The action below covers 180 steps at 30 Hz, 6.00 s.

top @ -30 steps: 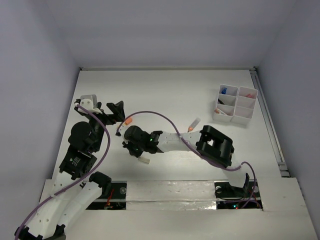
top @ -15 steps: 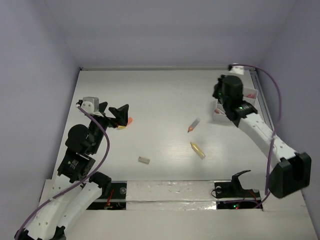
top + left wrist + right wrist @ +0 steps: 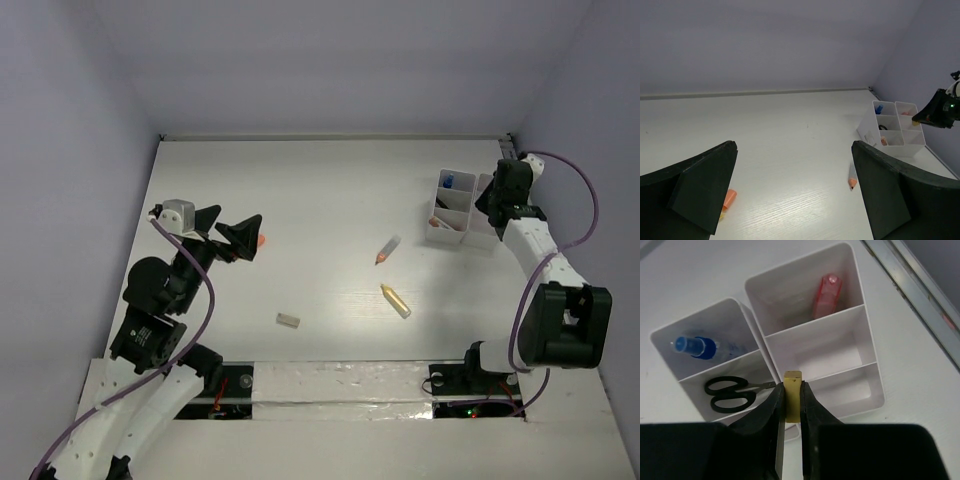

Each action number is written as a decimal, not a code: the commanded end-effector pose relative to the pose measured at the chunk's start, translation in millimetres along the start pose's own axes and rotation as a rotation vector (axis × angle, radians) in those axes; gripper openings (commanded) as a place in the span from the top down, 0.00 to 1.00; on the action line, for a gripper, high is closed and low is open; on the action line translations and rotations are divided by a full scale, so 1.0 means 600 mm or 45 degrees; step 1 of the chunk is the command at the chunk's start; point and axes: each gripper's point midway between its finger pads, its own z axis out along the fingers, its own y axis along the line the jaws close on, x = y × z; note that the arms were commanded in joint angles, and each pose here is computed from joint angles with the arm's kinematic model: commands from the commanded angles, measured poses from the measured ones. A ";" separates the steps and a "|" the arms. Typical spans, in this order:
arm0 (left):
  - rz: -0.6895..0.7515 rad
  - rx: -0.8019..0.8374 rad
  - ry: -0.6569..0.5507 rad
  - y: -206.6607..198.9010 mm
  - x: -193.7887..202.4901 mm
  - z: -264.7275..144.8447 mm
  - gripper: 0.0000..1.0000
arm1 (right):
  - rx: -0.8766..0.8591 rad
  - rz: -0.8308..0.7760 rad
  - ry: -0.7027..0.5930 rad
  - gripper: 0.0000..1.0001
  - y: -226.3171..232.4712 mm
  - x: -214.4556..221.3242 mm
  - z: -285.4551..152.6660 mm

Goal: Sort the stationery into containers
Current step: Place the stationery in the storage box, then pick up the stationery from the center of the board, then place the stationery in the storage box, then pick up the pen from the center of the board.

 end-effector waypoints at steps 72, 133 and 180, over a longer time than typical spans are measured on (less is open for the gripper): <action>0.001 -0.165 -0.124 0.033 -0.039 -0.009 0.01 | -1.401 -1.728 0.681 0.56 0.463 0.709 -0.463; 0.003 -0.013 -0.064 -0.002 -0.024 0.002 0.01 | 0.276 0.211 -0.427 0.82 -0.030 -0.074 0.075; -0.022 0.060 -0.055 -0.021 -0.023 0.003 0.01 | -0.701 -0.579 0.797 0.47 0.175 0.327 -0.256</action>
